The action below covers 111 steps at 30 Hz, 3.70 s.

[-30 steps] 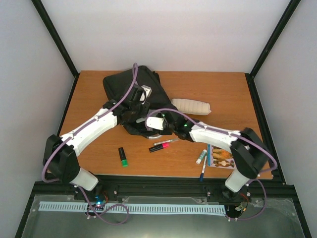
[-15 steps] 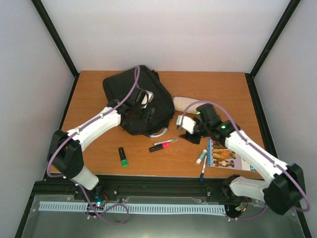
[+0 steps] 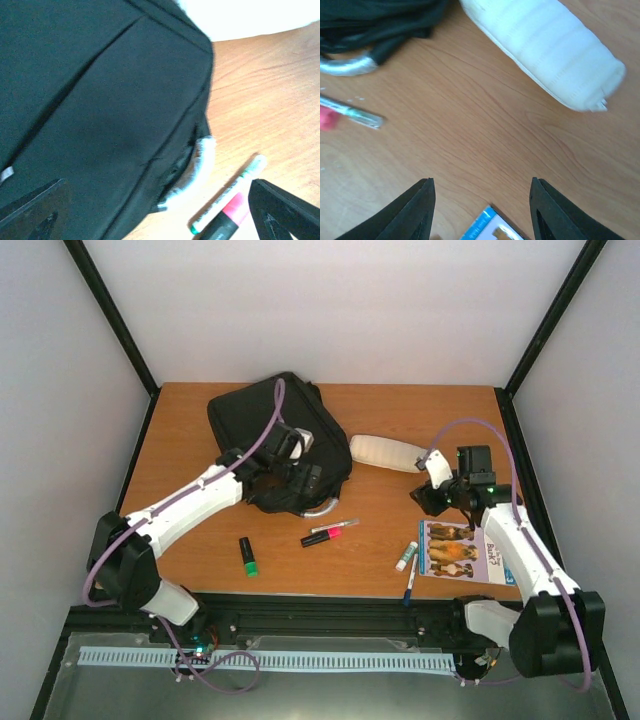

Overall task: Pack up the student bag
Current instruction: Place the book in the student bag, then pick up the book from the center of the board.

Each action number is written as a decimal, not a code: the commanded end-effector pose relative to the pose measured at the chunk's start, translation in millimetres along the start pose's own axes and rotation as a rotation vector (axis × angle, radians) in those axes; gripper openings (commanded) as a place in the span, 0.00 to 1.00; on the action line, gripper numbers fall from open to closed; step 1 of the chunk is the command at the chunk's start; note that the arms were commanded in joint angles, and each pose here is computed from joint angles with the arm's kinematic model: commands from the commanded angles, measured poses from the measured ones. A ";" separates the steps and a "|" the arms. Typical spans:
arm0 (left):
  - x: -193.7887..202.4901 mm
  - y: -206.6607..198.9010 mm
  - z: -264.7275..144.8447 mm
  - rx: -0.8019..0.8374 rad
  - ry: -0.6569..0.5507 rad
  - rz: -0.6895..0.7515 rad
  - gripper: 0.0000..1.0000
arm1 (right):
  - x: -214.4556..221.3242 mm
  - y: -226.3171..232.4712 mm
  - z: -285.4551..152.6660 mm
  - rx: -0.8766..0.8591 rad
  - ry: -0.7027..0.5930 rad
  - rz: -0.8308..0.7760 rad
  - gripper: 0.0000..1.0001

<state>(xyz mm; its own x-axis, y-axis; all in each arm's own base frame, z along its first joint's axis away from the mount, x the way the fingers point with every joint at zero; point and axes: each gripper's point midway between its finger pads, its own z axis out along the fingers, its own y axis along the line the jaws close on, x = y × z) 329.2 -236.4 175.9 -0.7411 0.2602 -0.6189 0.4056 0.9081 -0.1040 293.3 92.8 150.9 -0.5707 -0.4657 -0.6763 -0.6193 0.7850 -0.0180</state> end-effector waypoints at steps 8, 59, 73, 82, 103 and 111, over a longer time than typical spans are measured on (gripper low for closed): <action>-33.9 -52.7 -20.9 -0.182 -0.188 0.009 1.00 | 32.0 -61.8 -15.0 0.057 0.054 0.262 0.54; 22.4 -216.3 94.6 0.488 0.165 0.109 0.92 | 256.5 -56.4 -76.7 0.190 0.955 -0.285 0.86; 32.1 -212.7 99.2 0.477 0.183 0.094 0.92 | 228.9 -141.5 -45.4 0.437 0.901 -0.233 0.85; 28.2 -207.0 101.8 0.436 0.170 0.071 0.92 | 191.4 -213.5 -6.6 0.546 0.794 -0.112 0.84; -19.8 -241.4 151.3 0.428 0.153 -0.175 0.83 | 121.7 -178.6 -41.9 0.239 0.284 0.543 0.79; -11.0 -255.8 174.8 0.469 0.213 -0.233 0.84 | 152.2 -153.9 -12.4 0.109 0.348 0.594 0.68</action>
<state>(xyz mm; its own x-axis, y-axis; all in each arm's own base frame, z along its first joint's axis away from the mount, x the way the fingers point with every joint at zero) 332.9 -511.7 70.1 -0.8913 0.1905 -0.4116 0.4041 0.7456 -0.5300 302.5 -119.4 75.9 -0.9345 -0.0465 -0.3528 -0.0888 0.9905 0.1047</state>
